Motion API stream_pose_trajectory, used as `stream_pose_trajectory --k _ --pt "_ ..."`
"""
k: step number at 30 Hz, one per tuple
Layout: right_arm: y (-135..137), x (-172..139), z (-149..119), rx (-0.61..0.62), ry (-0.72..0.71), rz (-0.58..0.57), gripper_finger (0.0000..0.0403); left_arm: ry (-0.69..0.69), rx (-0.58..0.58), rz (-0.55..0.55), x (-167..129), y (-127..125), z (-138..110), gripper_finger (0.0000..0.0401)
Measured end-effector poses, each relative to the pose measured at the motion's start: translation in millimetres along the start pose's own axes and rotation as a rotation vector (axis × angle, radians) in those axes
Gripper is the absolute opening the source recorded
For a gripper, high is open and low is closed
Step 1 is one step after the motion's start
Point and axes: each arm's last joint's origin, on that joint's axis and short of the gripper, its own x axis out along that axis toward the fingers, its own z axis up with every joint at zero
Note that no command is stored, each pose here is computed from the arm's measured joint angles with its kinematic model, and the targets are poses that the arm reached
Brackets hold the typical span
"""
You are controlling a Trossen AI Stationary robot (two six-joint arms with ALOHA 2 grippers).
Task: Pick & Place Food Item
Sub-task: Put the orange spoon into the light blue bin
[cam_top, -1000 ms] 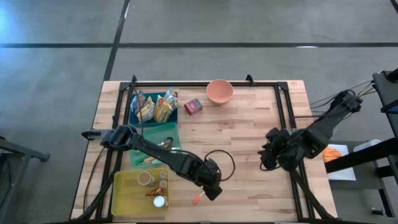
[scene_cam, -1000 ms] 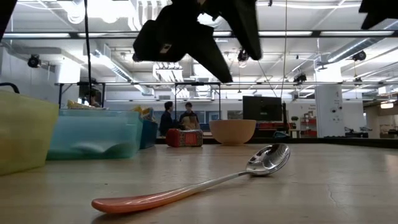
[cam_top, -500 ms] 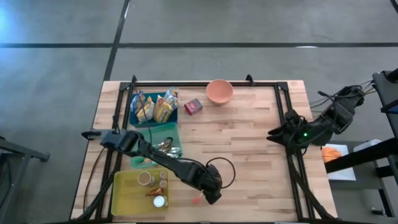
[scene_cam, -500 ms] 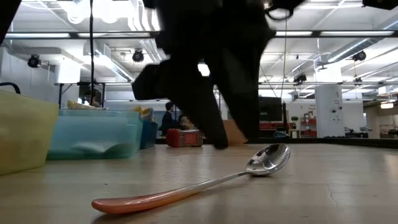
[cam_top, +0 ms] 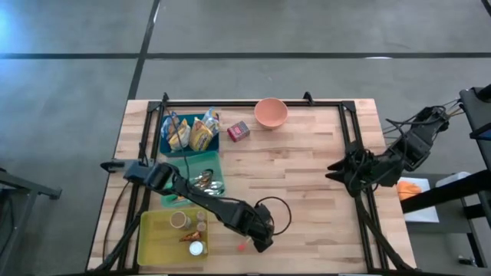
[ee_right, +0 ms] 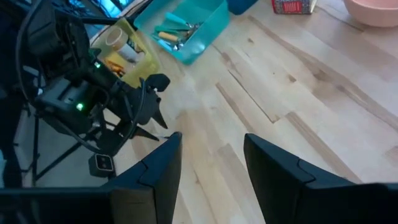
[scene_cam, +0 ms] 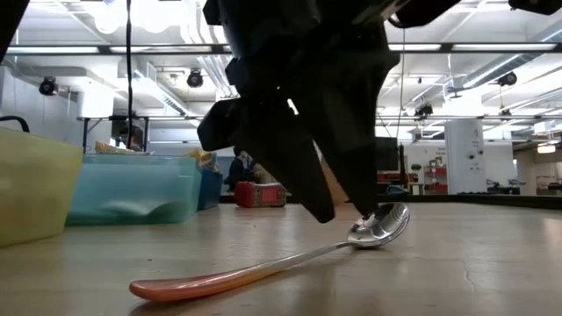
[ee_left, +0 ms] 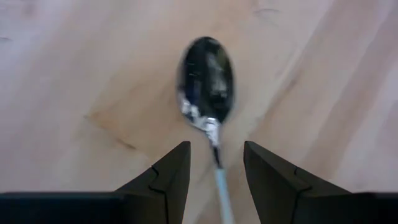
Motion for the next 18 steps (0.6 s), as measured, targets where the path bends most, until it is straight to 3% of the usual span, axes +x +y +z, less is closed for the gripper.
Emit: stream_pose_trajectory --k 5,14,18 --pt "1 1 -1 -0.004 0.005 -0.002 0.0170 0.003 0.011 -0.009 3 -3 -5 0.0156" --pt "1 1 -1 -0.002 0.018 0.005 0.0170 -0.008 0.027 0.069 8 2 -9 0.0156" --pt "2 1 -1 0.000 0.023 0.011 0.0170 -0.016 0.024 0.032 11 -2 -9 0.0156"
